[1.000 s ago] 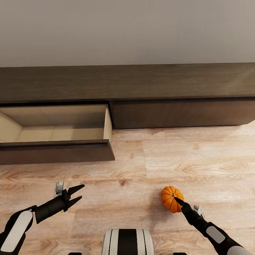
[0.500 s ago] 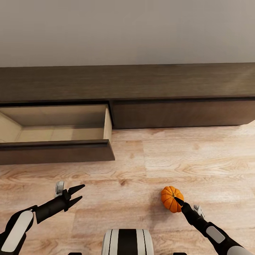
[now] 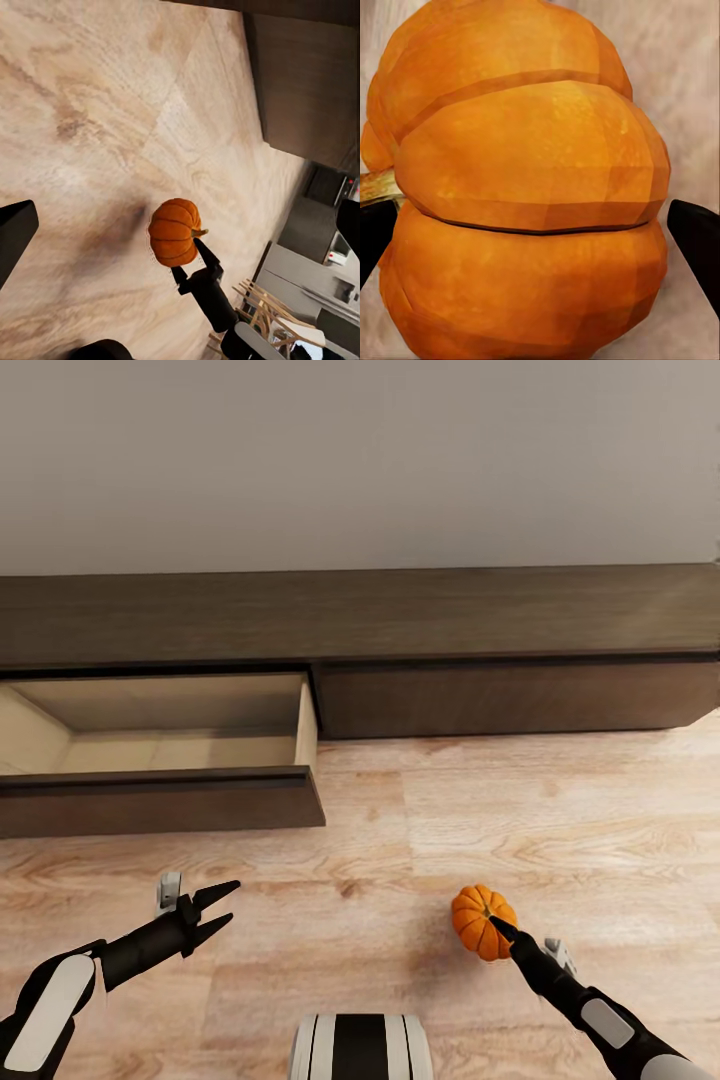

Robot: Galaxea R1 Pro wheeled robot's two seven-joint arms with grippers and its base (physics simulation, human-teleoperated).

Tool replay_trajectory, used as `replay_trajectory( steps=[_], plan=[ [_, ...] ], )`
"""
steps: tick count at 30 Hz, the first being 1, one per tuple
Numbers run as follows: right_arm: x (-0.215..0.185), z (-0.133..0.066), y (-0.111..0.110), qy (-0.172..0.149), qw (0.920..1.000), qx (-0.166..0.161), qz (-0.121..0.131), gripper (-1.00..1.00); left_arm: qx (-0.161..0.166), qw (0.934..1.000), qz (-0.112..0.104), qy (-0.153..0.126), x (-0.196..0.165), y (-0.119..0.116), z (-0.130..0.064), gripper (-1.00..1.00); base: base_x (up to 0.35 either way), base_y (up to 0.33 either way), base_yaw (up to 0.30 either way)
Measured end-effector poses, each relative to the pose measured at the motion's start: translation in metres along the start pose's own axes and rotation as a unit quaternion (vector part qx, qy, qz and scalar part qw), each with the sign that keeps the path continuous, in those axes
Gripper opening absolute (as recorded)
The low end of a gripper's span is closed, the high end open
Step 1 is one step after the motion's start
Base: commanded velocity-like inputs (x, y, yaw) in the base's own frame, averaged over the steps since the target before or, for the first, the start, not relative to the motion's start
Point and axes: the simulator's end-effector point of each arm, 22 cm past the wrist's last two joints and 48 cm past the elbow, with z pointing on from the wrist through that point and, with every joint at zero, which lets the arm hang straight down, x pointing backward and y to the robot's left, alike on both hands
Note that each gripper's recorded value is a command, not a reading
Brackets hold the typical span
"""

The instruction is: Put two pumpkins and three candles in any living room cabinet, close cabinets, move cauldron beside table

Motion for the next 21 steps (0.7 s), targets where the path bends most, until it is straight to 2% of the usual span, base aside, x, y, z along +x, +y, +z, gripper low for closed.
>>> replay_trajectory(
  steps=[4, 21],
  plan=[
    [-0.003, -0.002, 0.013, -0.002, 0.9998, -0.018, -0.002, -1.00, 0.005, 1.0000, 0.006, -0.003, -0.001, -0.008, -0.002, 1.00, 0.000, 0.000, 0.000],
    [-0.019, -0.013, 0.048, -0.017, 0.9986, -0.049, -0.011, -1.00, 0.027, 0.9991, 0.030, -0.013, -0.006, -0.041, -0.012, 1.00, 0.000, 0.000, 0.000]
  ],
)
